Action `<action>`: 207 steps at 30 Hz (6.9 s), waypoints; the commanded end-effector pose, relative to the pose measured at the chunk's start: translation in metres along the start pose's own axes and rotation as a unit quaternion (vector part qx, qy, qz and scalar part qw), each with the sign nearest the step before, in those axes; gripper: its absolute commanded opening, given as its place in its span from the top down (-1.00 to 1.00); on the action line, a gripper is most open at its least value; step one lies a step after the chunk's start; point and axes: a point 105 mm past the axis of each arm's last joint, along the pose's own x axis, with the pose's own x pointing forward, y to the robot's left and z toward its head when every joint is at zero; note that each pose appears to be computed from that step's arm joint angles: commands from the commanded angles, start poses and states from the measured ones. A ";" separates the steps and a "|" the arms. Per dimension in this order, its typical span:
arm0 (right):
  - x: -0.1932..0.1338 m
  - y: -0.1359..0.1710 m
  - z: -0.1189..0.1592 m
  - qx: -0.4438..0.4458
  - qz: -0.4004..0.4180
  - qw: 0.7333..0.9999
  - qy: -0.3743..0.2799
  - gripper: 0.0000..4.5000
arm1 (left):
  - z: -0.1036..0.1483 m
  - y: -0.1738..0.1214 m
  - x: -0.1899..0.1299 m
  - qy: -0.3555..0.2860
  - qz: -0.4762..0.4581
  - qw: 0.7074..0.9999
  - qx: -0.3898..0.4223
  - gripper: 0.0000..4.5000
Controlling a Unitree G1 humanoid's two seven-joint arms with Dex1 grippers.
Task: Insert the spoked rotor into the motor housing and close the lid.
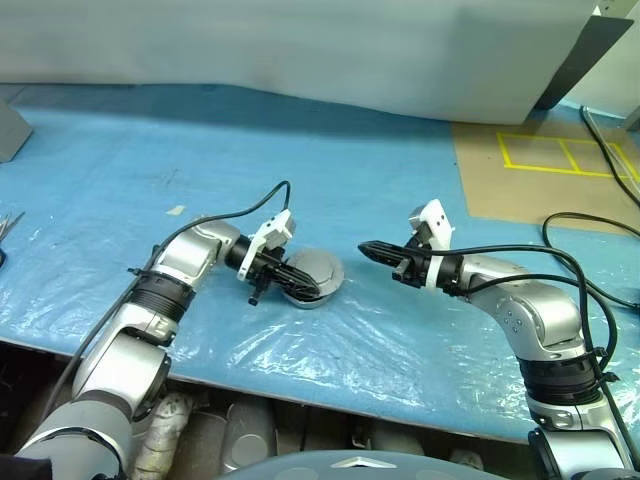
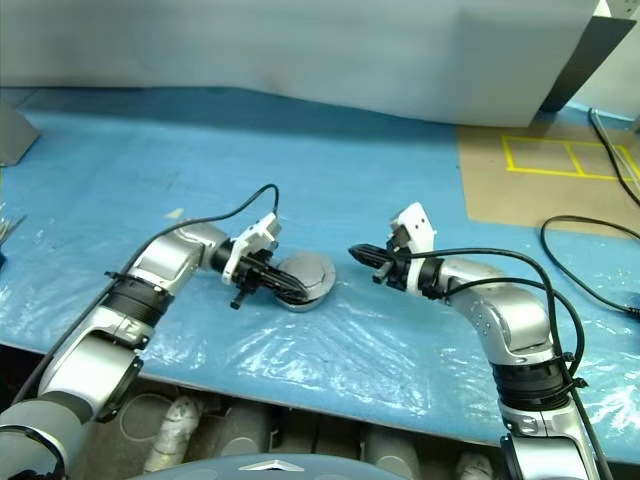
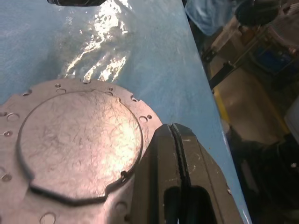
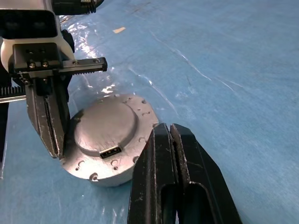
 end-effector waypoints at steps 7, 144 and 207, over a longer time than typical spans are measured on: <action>0.013 0.028 0.039 -0.098 0.072 0.992 -0.027 1.00 | 0.112 0.003 -0.069 -0.156 0.145 0.970 0.115 0.99; 0.102 0.012 -0.057 -0.139 0.031 0.979 0.145 -0.32 | -0.019 0.034 -0.071 -0.036 0.339 0.940 -0.007 1.00; 0.065 0.012 -0.043 0.356 0.069 0.932 0.012 0.01 | -0.037 0.034 -0.059 -0.005 0.313 0.950 -0.011 1.00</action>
